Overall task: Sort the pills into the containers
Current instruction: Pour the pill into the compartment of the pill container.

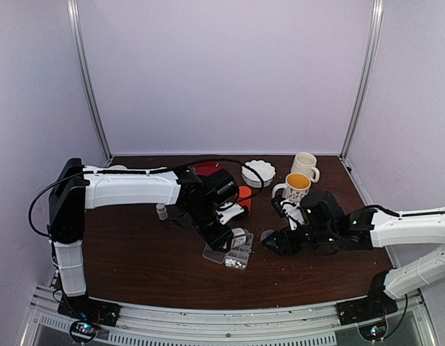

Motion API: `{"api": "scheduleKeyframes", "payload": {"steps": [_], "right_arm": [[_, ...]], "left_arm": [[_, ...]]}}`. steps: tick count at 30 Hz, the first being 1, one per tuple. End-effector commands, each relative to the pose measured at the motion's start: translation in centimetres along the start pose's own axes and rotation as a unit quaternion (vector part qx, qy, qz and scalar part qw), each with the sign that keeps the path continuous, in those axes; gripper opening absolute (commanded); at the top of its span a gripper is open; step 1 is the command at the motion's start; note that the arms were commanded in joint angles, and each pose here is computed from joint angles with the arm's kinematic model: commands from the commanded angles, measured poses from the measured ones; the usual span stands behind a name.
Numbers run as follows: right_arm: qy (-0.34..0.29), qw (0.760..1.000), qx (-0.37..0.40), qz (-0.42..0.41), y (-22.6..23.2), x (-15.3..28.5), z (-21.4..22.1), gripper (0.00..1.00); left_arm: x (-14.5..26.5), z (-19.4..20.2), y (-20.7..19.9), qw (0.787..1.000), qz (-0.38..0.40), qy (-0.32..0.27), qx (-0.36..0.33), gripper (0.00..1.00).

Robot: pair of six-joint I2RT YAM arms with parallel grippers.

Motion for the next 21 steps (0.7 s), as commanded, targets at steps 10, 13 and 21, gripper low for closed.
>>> {"api": "scheduleKeyframes", "payload": {"steps": [10, 13, 21], "right_arm": [[-0.003, 1.000, -0.002, 0.008, -0.2, 0.0, 0.0, 0.00], [-0.008, 1.000, -0.003, 0.009, -0.3, 0.1, 0.1, 0.00], [-0.003, 1.000, -0.004, 0.009, -0.3, 0.0, 0.2, 0.00]], "left_arm": [[1.0, -1.0, -0.6, 1.000, -0.014, 0.004, -0.013, 0.00], [1.1, -1.0, -0.1, 0.999, -0.022, -0.028, -0.014, 0.03], [0.2, -0.7, 0.0, 1.000, -0.010, 0.005, -0.007, 0.00]]}}
Point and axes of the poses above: each gripper's point midway between its finger pads, its own x axis back along the fingers, its own y axis along the line the jaws close on, z = x × y, the point moved 4 cm from there along x, back along the fingers, and after that the axes turned 6 degrees about -x, right-handed, at the moved point
